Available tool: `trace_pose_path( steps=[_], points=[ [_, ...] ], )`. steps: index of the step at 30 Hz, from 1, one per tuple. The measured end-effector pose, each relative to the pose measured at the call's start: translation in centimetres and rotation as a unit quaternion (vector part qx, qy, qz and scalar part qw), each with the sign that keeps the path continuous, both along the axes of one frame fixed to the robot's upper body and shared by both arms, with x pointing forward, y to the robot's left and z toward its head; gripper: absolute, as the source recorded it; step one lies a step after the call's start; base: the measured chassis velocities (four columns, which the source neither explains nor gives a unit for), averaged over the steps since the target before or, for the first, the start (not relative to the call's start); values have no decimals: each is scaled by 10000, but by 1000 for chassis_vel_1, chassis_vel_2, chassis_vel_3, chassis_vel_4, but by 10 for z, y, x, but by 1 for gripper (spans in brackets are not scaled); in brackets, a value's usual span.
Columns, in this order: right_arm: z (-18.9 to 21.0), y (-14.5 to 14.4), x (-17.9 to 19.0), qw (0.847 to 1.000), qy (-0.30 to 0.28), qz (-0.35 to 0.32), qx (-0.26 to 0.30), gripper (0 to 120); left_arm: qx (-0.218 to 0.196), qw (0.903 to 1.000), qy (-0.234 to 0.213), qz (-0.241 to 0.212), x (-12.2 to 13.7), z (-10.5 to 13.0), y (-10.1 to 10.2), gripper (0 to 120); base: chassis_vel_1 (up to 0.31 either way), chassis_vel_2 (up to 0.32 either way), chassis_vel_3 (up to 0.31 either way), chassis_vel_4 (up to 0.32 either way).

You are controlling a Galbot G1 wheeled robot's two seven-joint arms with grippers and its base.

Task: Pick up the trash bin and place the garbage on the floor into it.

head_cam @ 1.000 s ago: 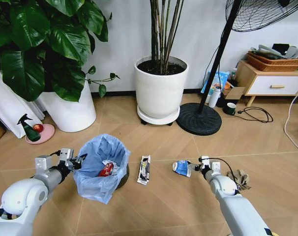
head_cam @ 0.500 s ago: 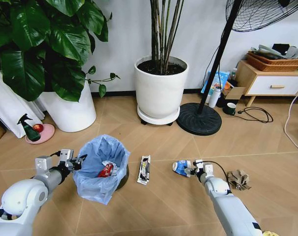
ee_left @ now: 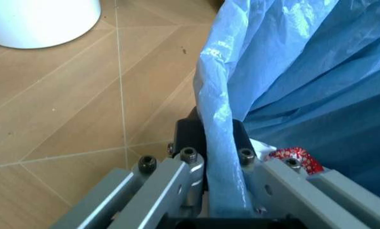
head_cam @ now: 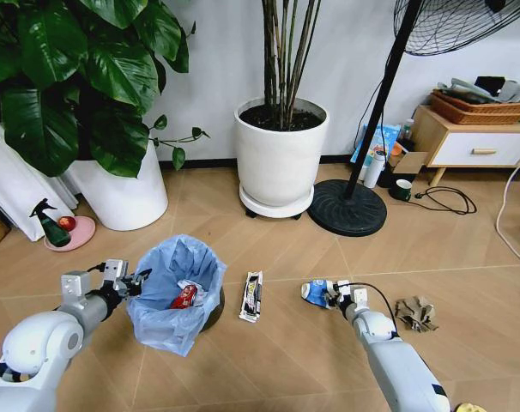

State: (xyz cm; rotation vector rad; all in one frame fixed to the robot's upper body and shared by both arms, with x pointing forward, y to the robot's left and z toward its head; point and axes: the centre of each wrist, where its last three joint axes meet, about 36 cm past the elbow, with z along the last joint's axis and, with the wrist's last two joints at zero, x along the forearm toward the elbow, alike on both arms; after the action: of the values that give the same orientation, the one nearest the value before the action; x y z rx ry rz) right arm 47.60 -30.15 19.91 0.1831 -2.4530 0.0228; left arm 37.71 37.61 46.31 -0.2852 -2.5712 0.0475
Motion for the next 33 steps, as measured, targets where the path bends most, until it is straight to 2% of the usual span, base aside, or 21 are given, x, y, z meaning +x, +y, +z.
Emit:
trace_pose_path(
  steps=[1, 3, 6, 17, 26, 27, 28, 33],
  points=[
    [-1, 0, 0, 10000, 4, -1, 1, 18, 1, 10000, 0, 0, 0, 0, 0, 0, 0, 0, 0, 0],
    [-1, 0, 1, 10000, 6, -1, 3, 16, 1, 10000, 0, -1, 0, 0, 0, 0, 0, 0, 0, 0],
    [-4, 2, 1, 10000, 2, 1, 5, 1, 15, 10000, 0, -8, 0, 1, 1, 0, 0, 0, 0, 0],
    [3, 1, -3, 9999, -141, 11, 0, 0, 3, 10000, -7, -7, 1, 2, 2, 0, 0, 0, 0, 0],
    [57, 6, 16, 9964, -799, 254, 135, 0, -13, 10000, 30, -26, 5, -1, 0, 0, 0, 0, 0, 0],
    [79, 16, 24, 9937, -1012, 392, 294, 0, -14, 10000, 37, -39, 6, -2, -1, 0, 0, 0, 0, 0],
    [79, 16, 24, 9937, -1012, 392, 294, 0, -14, 10000, 37, -39, 6, -2, -1, 0, 0, 0, 0, 0],
    [142, 58, 43, 9784, -1652, 989, 746, 0, 2, 10000, 62, -51, 9, -4, 0, 0, 0, 0, 0, 0]
  ],
)
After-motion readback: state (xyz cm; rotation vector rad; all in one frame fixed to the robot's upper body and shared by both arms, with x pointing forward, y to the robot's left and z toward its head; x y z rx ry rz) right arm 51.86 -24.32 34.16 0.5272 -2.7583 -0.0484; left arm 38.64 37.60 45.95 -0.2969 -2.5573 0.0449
